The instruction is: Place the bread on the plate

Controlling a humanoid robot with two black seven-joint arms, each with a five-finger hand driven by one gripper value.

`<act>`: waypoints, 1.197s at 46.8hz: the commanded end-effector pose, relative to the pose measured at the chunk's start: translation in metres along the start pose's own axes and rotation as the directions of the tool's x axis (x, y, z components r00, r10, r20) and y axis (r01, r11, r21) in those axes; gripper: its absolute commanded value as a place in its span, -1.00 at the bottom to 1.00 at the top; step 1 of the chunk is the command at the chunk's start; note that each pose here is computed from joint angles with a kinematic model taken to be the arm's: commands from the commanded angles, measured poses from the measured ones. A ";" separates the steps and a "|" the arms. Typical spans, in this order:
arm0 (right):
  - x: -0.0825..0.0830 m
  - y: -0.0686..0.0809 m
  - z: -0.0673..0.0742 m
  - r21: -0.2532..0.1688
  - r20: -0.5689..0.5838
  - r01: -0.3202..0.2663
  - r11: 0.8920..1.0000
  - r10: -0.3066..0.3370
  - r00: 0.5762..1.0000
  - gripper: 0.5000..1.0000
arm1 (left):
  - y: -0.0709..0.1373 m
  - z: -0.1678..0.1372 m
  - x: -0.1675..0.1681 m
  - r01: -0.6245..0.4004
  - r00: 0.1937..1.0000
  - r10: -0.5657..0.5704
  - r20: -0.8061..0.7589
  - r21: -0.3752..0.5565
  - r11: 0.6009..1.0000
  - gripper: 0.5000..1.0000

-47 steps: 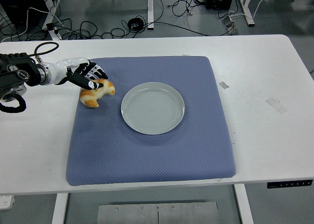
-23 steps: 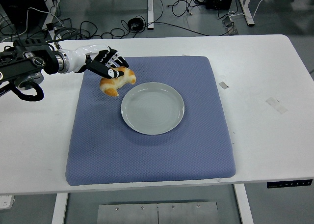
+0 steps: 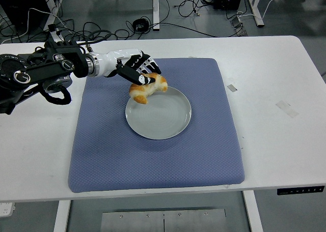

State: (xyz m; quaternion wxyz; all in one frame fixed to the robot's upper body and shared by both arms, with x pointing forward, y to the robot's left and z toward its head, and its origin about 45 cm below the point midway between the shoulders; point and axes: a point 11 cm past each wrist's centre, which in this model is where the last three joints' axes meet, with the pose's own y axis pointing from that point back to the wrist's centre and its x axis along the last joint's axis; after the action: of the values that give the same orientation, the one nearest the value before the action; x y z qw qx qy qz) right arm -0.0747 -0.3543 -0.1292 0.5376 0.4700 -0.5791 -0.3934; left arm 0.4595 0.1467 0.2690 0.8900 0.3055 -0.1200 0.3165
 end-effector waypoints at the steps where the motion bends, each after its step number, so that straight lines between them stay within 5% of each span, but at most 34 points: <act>1: 0.000 0.000 0.000 0.000 0.000 0.000 1.000 0.000 1.000 1.00 | -0.002 -0.002 -0.004 0.008 1.000 -0.008 -0.004 0.002 1.000 -0.72; 56: 0.000 0.000 0.000 0.000 0.000 -0.002 1.000 0.002 1.000 1.00 | -0.013 -0.027 -0.036 0.059 0.997 -0.058 -0.048 0.032 0.998 -0.55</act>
State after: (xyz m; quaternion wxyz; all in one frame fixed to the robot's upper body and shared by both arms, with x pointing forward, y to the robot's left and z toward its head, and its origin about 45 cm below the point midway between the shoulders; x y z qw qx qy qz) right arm -0.0747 -0.3542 -0.1292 0.5375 0.4701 -0.5790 -0.3935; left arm 0.4407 0.1376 0.2272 0.8964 0.3161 -0.0848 0.2991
